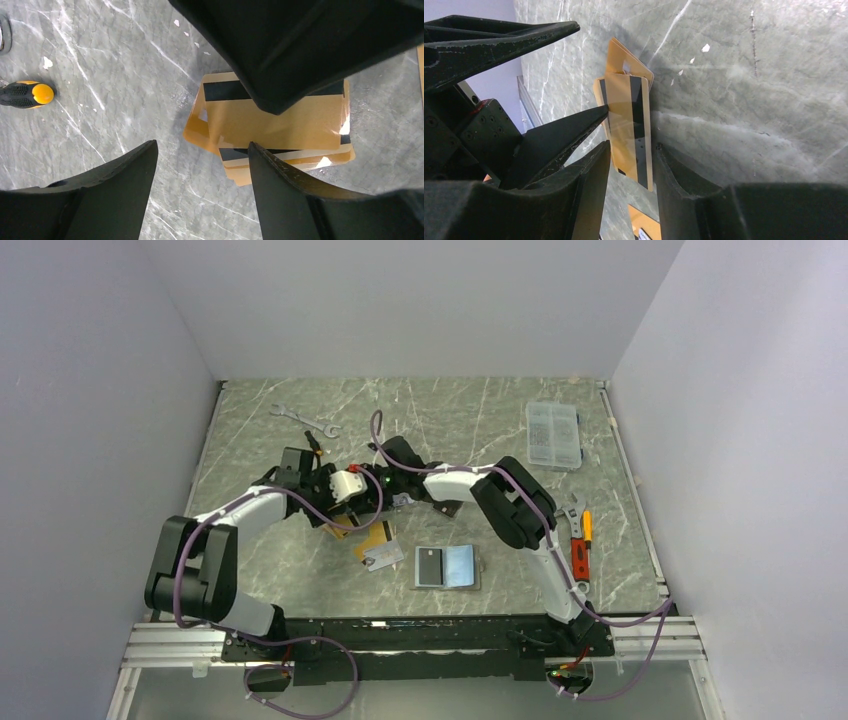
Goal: Put the credit cards into the card holder
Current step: Pick up the credit card from the center of the board.
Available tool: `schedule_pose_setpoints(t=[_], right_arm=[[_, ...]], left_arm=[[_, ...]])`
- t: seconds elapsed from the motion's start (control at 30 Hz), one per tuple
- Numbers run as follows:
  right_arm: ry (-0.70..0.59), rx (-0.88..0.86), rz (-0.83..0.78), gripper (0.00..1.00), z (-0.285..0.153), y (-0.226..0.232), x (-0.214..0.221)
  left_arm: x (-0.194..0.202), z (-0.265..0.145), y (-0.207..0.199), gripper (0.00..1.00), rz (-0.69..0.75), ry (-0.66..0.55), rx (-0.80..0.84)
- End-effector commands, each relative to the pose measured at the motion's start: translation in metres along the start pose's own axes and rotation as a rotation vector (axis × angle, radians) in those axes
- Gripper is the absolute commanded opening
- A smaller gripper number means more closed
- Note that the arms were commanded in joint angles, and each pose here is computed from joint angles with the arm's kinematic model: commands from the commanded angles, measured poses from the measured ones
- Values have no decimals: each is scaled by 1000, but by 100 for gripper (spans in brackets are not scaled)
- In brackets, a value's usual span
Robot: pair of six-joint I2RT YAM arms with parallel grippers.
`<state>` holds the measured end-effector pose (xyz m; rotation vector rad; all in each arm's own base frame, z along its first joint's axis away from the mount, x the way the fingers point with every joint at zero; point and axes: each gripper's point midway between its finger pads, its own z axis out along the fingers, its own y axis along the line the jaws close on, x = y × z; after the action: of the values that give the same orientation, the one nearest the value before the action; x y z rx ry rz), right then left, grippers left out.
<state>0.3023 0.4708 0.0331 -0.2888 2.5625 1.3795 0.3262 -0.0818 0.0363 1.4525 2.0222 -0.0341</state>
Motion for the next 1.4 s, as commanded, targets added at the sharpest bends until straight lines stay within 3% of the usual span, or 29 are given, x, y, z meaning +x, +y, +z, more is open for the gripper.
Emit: schedule_pose_setpoints(t=[0.0,0.47,1.07,1.37], right_arm=[[-2,-21,-6,41,6,1,5],[0,32,38,34,4,-18,20],[2,36,85,33,2,-30,33],[-1,-10,120,36,2,-28,38]], left_arm=[[-8,4,-3,72,-2,-15,46],[-26,-32,12,77,-6,-60,38],[2,6,3,73,69,84,20],[-7,17,-15,71,95,78,77]])
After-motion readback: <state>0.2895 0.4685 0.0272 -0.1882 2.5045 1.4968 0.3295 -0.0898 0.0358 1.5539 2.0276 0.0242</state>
